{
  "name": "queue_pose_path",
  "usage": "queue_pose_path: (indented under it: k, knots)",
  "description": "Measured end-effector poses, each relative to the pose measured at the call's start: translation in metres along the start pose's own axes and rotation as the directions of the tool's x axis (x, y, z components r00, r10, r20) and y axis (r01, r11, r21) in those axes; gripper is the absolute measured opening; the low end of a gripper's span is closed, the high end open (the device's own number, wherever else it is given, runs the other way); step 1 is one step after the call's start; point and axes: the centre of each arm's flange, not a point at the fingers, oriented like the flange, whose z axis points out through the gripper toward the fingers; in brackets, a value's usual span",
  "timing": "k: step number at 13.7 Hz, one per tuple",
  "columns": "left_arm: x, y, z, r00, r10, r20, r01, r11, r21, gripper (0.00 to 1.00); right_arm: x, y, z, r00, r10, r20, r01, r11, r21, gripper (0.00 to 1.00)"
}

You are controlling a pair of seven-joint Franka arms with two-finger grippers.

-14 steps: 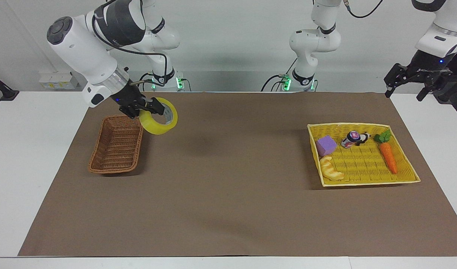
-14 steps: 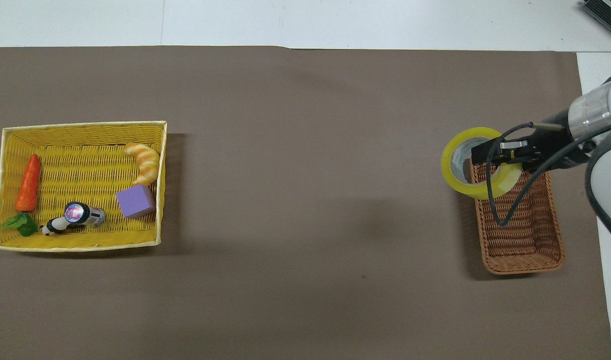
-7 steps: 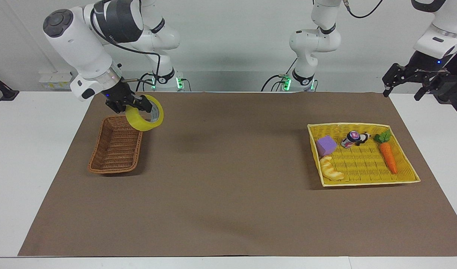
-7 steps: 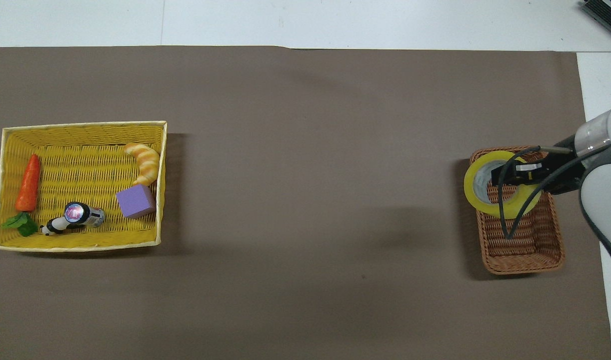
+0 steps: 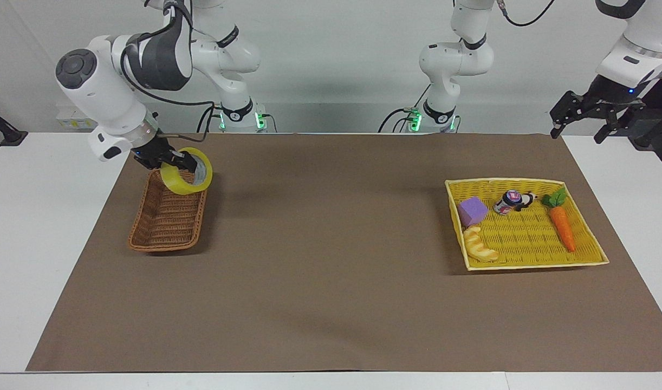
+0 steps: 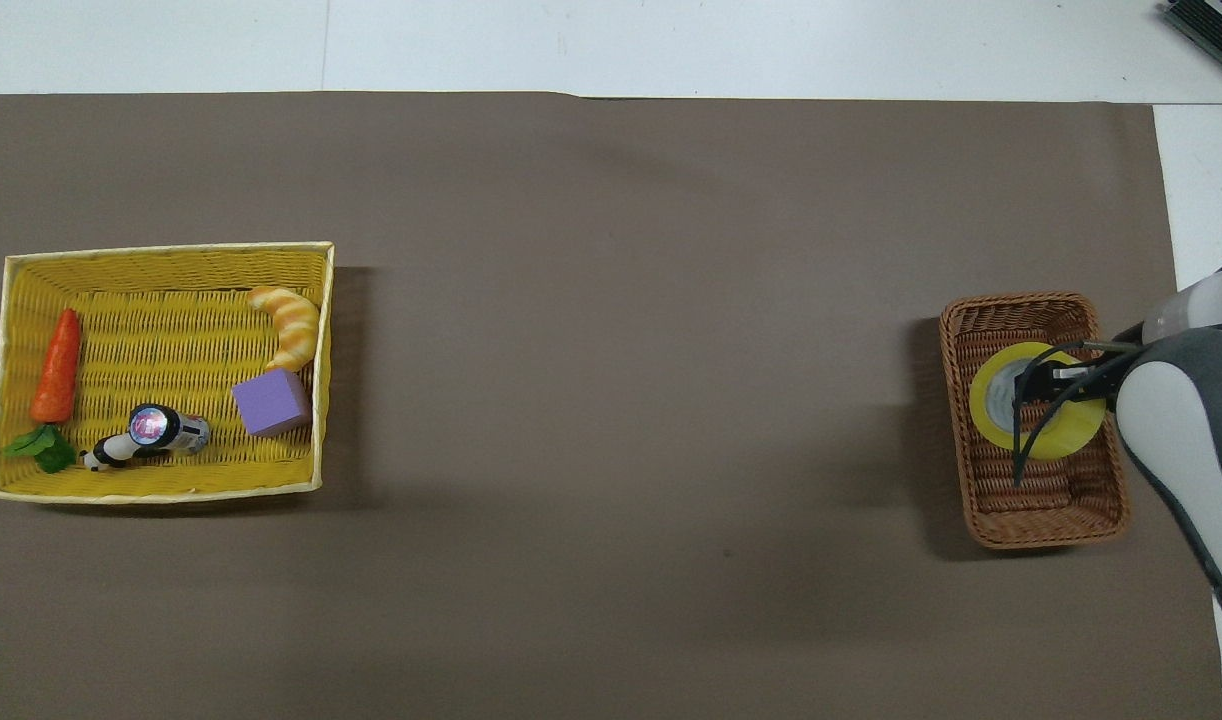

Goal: Move tape to another basket

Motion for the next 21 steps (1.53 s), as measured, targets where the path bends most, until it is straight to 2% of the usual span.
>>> queue_pose_path:
  k: [6,7,12,14,15,21]
  knots:
    - [0.000,0.002,0.000,1.000,0.002,0.000,-0.002,1.000,0.000,1.00,0.012,0.034,0.066,1.000,0.005,0.015,-0.004,1.000,-0.020,0.00]
    - [0.000,0.002,0.000,1.000,0.002,0.000,-0.002,1.000,0.000,1.00,0.015,0.034,0.075,1.000,0.004,0.019,-0.004,1.000,-0.020,0.06]
    - [0.000,0.002,0.000,1.000,0.001,-0.001,-0.001,1.000,0.000,1.00,0.019,0.028,0.076,1.000,-0.013,0.018,0.013,1.000,-0.029,0.65]
    - [0.000,0.002,0.000,1.000,0.001,-0.001,-0.001,1.000,0.000,1.00,0.022,0.029,0.065,1.000,-0.019,0.005,0.019,0.999,-0.044,0.84]
    - [0.000,0.002,0.000,1.000,0.001,-0.001,-0.001,1.000,0.000,1.00,0.023,0.030,0.054,1.000,-0.019,-0.006,0.019,0.999,-0.049,0.99]
    - [0.000,0.002,0.000,1.000,0.001,-0.001,-0.001,1.000,0.000,1.00,0.034,0.023,-0.018,0.993,-0.035,-0.112,0.027,0.997,-0.071,1.00]
